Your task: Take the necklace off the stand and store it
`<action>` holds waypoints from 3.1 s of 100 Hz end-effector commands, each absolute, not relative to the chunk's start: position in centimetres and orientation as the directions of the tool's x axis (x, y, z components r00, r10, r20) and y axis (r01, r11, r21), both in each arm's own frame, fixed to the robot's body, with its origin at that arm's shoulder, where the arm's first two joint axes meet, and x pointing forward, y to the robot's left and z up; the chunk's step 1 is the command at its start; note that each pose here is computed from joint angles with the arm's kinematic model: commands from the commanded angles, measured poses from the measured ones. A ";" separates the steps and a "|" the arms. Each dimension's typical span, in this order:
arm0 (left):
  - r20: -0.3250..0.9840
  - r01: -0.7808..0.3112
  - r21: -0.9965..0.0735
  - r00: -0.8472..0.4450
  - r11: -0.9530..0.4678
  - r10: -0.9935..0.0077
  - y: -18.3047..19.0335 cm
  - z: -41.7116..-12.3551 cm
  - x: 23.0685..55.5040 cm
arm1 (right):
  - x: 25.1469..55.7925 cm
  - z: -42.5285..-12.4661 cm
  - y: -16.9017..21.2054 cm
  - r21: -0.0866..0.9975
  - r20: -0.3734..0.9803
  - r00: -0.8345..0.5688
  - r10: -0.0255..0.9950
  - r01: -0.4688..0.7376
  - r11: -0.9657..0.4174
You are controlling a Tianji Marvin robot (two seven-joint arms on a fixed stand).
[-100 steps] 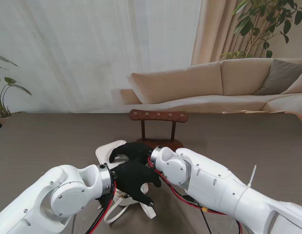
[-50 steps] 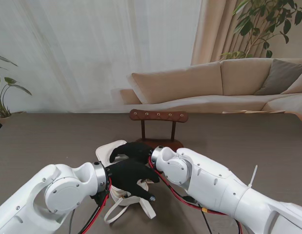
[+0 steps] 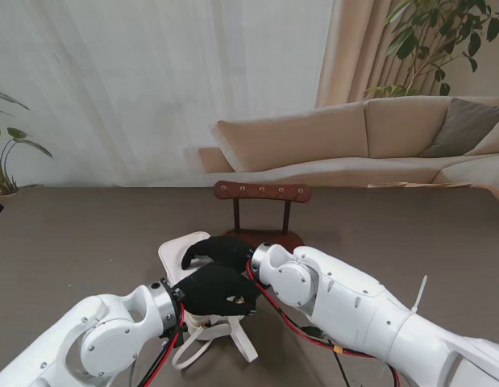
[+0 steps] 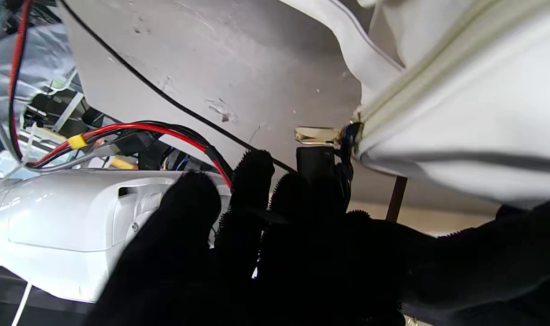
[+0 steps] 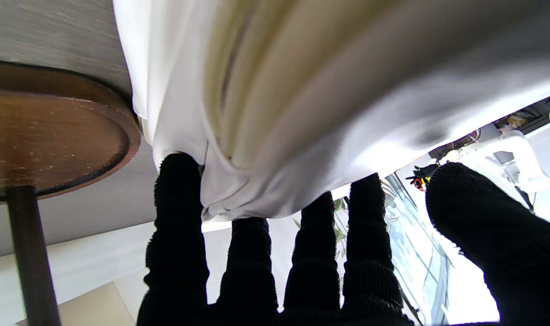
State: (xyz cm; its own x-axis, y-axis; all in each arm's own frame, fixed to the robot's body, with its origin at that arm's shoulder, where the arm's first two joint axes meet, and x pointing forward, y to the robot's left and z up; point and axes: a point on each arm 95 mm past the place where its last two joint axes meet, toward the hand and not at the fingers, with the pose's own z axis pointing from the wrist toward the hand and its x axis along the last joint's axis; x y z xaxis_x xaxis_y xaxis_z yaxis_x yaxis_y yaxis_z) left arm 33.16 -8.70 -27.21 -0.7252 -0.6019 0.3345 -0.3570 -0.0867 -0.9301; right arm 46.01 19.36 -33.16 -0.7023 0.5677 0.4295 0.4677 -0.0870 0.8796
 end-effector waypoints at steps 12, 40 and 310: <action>0.418 -0.386 -0.902 -0.663 -0.195 -0.621 -8.8 -28.4 33.5 | 42.8 -37.9 18.7 0.832 0.454 -0.684 0.571 0.554 0.002; 0.465 -0.467 -0.866 -0.623 -0.178 -0.629 -7.7 -28.8 32.4 | 42.6 -37.5 18.2 0.824 0.475 -0.672 0.568 0.565 -0.021; 0.248 -0.257 -0.959 -0.553 -0.120 -0.795 -2.1 -24.5 30.2 | 41.7 -31.8 14.9 0.807 0.570 -0.631 0.526 0.549 -0.216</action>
